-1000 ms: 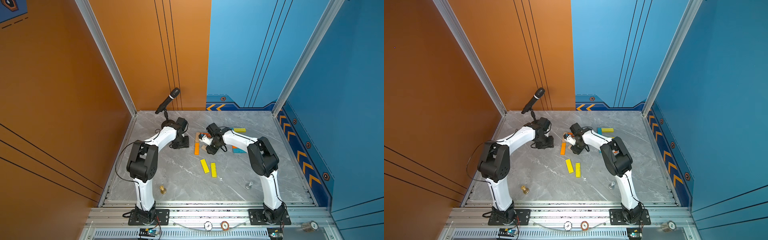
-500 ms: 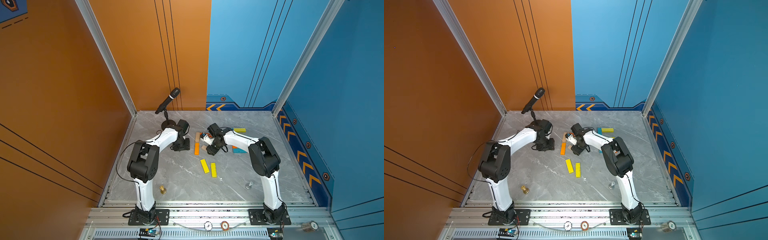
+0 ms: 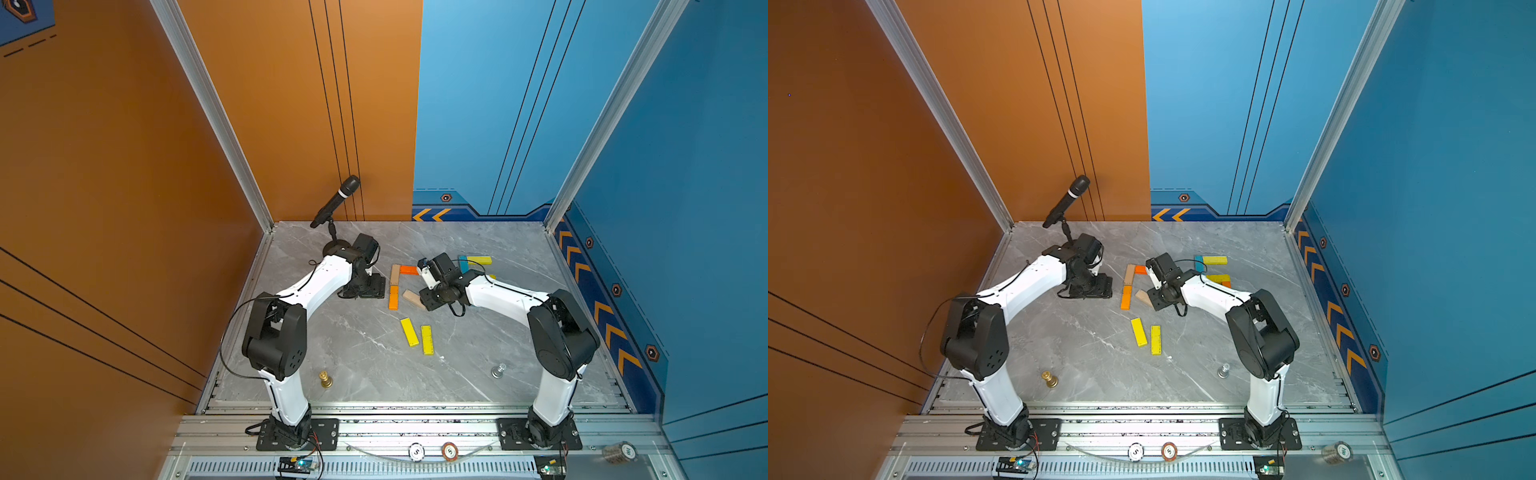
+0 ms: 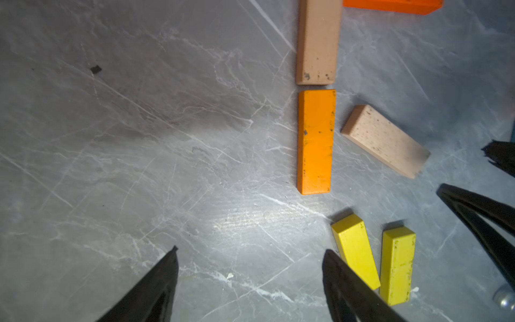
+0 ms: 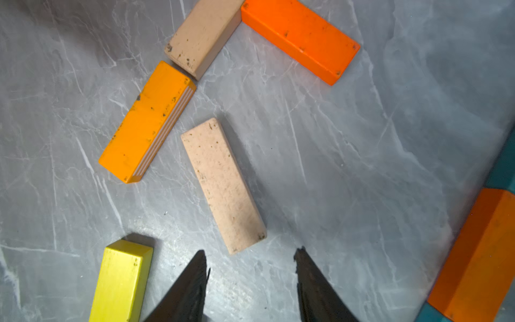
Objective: Assemble the number 6 with building blocks
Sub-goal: Place the building block at the center of the board, then assemble the building block at the center of the board.
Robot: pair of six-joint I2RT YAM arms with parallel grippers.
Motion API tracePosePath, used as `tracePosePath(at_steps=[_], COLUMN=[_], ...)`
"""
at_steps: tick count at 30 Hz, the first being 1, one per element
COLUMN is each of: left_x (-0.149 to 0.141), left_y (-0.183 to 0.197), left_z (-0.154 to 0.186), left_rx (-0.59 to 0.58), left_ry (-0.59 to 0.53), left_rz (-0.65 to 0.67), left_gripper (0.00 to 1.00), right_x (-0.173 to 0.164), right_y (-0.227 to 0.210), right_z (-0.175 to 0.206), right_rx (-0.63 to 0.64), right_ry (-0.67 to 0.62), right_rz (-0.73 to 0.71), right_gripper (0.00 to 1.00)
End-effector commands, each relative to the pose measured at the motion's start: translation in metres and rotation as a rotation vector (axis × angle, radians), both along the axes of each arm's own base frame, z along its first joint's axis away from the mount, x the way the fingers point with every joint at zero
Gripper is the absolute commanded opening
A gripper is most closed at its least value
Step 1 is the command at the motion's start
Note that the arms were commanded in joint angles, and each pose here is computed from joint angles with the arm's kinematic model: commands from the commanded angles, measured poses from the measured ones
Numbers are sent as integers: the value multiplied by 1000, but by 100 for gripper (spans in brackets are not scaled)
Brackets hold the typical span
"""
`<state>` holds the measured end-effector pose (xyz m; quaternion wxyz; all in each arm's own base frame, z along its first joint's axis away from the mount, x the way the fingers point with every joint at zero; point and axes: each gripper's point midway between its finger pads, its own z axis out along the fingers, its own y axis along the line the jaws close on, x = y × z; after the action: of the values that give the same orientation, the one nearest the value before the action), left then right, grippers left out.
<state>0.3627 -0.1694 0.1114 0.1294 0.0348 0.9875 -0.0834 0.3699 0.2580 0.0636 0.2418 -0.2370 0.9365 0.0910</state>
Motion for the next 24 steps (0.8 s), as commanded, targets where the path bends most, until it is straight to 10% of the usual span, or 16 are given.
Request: tracePosePath(at_steps=[1, 24], left_x=[-6, -3], left_y=[-3, -4], left_z=[16, 7], left_rx=[10, -23], left_ry=[-19, -13], left_rz=[-52, -57], left_gripper=[83, 82], right_x=[-5, -15], right_y=[-5, 0], right_z=[-5, -47], right_rx=[8, -28], right_ry=[14, 114], right_rz=[-80, -112], right_gripper=[46, 31])
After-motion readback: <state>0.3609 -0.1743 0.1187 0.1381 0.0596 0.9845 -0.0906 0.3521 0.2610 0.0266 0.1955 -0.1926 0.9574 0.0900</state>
